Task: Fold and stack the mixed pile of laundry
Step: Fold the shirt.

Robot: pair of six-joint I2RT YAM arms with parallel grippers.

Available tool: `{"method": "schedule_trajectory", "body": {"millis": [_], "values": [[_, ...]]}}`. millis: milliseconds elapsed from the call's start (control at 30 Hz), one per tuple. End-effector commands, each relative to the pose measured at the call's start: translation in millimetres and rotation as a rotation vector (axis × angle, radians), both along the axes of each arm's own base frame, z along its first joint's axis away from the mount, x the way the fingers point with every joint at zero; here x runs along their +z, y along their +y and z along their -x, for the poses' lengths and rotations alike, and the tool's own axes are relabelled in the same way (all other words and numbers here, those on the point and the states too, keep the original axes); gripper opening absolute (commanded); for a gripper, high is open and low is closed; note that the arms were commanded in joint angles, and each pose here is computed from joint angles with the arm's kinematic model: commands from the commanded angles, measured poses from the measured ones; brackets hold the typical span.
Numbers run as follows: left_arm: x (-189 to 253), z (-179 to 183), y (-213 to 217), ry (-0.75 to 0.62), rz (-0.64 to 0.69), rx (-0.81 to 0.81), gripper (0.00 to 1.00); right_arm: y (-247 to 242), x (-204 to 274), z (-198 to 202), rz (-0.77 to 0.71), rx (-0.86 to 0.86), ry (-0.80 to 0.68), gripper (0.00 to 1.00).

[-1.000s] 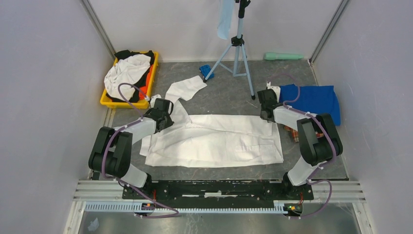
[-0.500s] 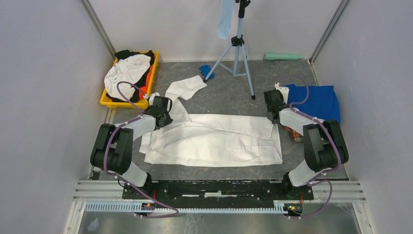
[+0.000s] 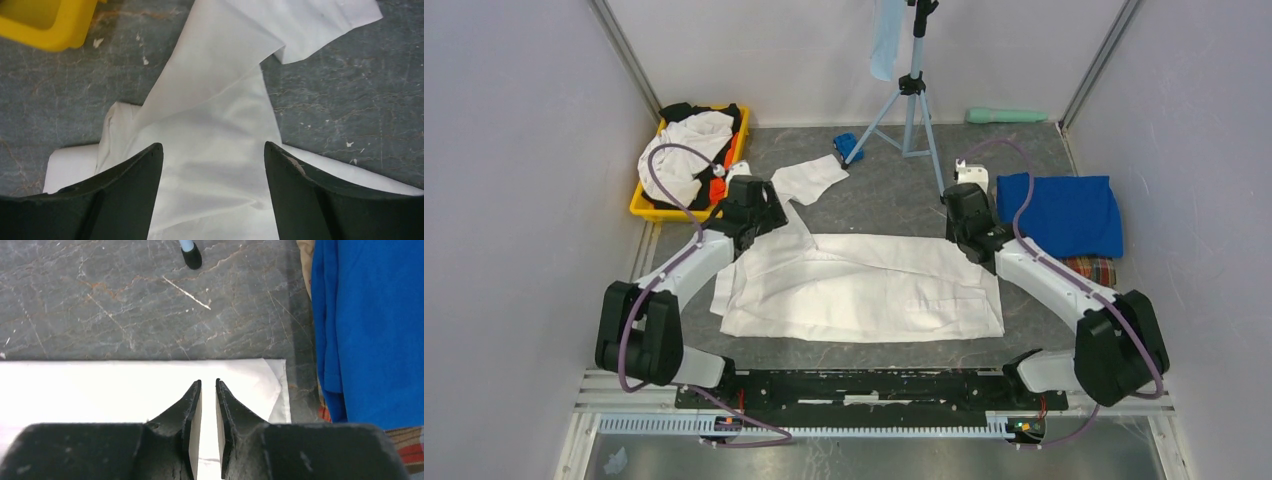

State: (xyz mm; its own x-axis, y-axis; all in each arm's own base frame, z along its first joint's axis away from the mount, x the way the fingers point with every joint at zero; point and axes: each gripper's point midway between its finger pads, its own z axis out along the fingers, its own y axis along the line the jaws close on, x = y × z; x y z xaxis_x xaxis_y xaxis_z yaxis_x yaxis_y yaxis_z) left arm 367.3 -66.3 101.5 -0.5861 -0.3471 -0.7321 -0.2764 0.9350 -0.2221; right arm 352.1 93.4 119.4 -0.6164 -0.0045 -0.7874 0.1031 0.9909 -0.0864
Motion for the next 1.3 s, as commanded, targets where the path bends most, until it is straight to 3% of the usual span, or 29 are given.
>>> {"method": "schedule_trajectory", "body": {"millis": [0,233,400,533,600,767,833,967,1133,1267], "values": [[21,-32,-23,-0.008,-0.084,-0.160,0.84,3,8,18,-0.045,0.048,-0.031,0.23],[4,-78,-33,0.153,-0.209,-0.256,0.90,-4,18,45,-0.077,0.089,-0.072,0.26],[-25,-94,-22,0.323,-0.309,-0.220,0.87,-1,19,62,-0.126,0.137,-0.089,0.26],[-50,-97,-30,0.375,-0.289,-0.249,0.83,-4,17,71,-0.128,0.147,-0.092,0.26],[-58,-97,-33,0.388,-0.288,-0.254,0.78,-6,16,73,-0.122,0.147,-0.090,0.27],[-54,-102,-45,0.345,-0.274,-0.276,0.26,-9,16,76,-0.117,0.145,-0.091,0.27],[-39,-101,-51,0.293,-0.290,-0.285,0.16,-9,17,77,-0.120,0.146,-0.096,0.27],[4,-88,-66,0.213,-0.300,-0.318,0.11,-9,17,77,-0.120,0.145,-0.096,0.27],[46,-45,-90,0.146,-0.254,-0.403,0.09,-5,31,73,-0.137,0.156,-0.121,0.27],[42,8,-109,0.184,-0.145,-0.521,0.10,6,41,71,-0.192,0.191,-0.151,0.29]]}}
